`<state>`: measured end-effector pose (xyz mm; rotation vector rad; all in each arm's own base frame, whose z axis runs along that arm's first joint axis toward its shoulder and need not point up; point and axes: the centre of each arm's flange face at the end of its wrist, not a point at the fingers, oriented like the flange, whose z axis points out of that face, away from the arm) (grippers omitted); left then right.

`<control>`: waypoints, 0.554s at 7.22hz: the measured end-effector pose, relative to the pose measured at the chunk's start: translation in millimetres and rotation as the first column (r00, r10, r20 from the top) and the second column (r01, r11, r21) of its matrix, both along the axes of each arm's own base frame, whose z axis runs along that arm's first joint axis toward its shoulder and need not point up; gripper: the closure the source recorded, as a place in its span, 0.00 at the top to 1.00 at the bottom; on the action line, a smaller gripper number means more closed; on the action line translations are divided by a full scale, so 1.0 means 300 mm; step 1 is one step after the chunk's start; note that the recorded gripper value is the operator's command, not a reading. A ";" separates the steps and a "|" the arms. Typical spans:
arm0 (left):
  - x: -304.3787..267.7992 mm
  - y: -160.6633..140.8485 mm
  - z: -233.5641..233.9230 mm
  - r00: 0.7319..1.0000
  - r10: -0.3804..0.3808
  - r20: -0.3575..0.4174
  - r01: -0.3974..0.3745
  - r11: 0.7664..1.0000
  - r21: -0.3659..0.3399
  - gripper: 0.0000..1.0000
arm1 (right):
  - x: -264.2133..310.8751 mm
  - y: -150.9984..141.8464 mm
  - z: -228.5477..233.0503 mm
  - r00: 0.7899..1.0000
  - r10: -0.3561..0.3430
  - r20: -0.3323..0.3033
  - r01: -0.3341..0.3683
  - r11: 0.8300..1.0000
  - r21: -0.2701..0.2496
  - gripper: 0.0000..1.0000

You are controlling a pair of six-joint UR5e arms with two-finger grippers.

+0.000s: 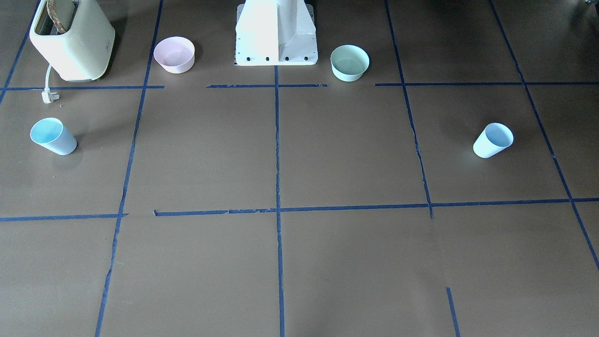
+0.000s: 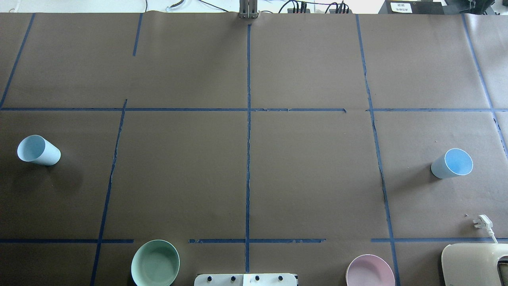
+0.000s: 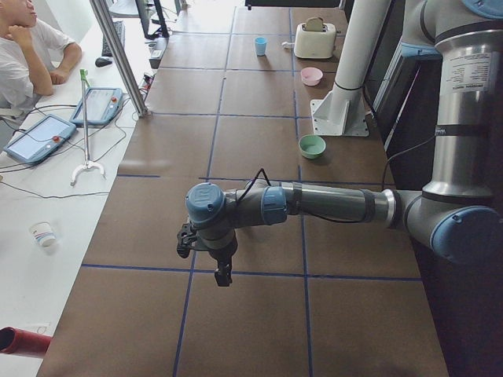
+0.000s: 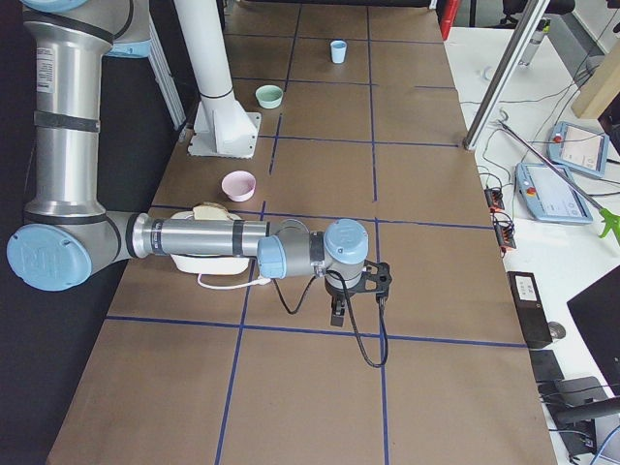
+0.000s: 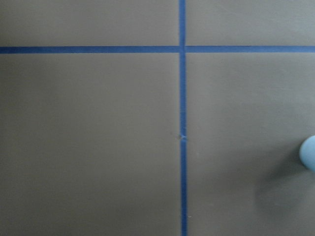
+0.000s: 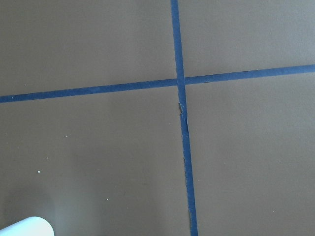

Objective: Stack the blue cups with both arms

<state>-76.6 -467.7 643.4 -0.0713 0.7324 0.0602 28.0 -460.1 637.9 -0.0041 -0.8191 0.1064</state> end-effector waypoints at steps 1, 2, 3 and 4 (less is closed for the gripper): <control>0.001 -0.001 -0.004 1.000 0.005 0.004 -0.006 1.000 0.014 1.00 | -0.001 -0.001 -0.002 1.000 0.000 0.000 0.000 1.000 0.001 1.00; 0.004 -0.001 -0.008 1.000 0.017 0.006 -0.017 0.999 0.039 1.00 | -0.001 -0.001 -0.003 1.000 0.001 0.001 -0.001 1.000 0.001 1.00; 0.006 -0.004 -0.010 1.000 0.023 0.007 -0.023 0.998 0.052 1.00 | -0.001 -0.001 -0.003 1.000 0.000 0.002 0.000 1.000 0.002 1.00; 0.008 -0.008 -0.034 1.000 0.025 0.009 -0.026 0.997 0.073 1.00 | -0.003 -0.002 -0.005 1.000 -0.002 0.004 0.002 1.000 0.003 1.00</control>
